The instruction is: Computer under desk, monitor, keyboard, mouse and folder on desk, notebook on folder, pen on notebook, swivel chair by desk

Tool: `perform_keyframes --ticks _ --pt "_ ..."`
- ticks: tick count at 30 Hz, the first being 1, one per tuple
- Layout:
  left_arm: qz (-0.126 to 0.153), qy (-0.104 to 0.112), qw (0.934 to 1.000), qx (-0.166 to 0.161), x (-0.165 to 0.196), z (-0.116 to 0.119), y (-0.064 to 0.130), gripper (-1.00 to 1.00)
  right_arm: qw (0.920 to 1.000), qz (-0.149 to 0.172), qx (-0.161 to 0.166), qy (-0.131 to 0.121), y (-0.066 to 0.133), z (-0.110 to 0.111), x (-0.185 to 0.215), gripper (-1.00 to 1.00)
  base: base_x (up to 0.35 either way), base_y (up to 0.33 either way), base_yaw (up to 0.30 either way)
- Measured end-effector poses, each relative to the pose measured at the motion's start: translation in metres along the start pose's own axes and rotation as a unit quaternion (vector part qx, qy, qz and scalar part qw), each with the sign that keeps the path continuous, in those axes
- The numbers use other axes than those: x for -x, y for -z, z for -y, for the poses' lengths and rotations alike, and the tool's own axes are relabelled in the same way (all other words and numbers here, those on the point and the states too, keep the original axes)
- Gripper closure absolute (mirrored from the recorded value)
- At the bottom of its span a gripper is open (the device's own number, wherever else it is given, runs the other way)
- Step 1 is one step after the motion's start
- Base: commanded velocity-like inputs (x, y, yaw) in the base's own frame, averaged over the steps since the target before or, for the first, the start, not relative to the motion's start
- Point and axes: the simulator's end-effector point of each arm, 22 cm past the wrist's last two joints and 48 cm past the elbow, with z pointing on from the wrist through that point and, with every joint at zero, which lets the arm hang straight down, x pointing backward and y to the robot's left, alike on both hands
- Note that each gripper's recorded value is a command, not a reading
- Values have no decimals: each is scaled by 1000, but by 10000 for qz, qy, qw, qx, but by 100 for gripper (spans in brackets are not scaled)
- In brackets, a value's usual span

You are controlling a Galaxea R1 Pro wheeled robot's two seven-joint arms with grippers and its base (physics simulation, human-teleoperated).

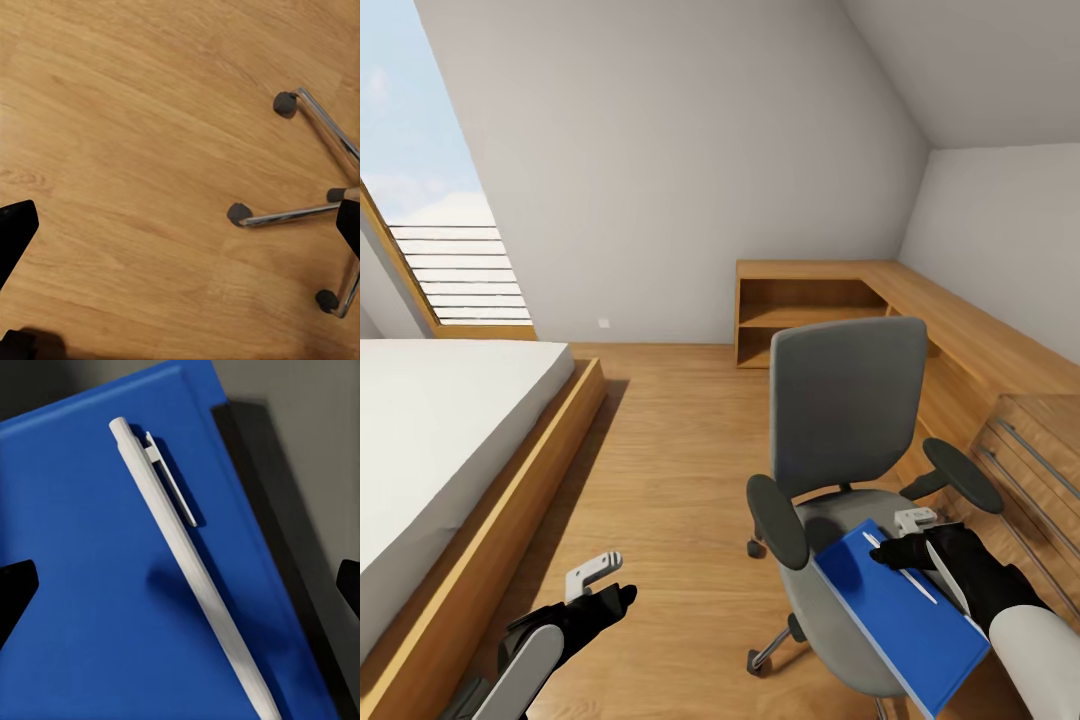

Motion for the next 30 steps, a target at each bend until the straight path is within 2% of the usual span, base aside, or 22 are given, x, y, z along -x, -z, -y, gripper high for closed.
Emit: perform_keyframes --ticks 19,30 --pt "8 -5 10000 -7 -10 -4 -16 -100 10000 1 -4 0 -18 -2 -10 -100 0 0 0" --pt "8 -8 10000 -24 -10 -3 -16 -100 10000 -1 -3 -1 -18 -2 -11 -100 0 0 0"
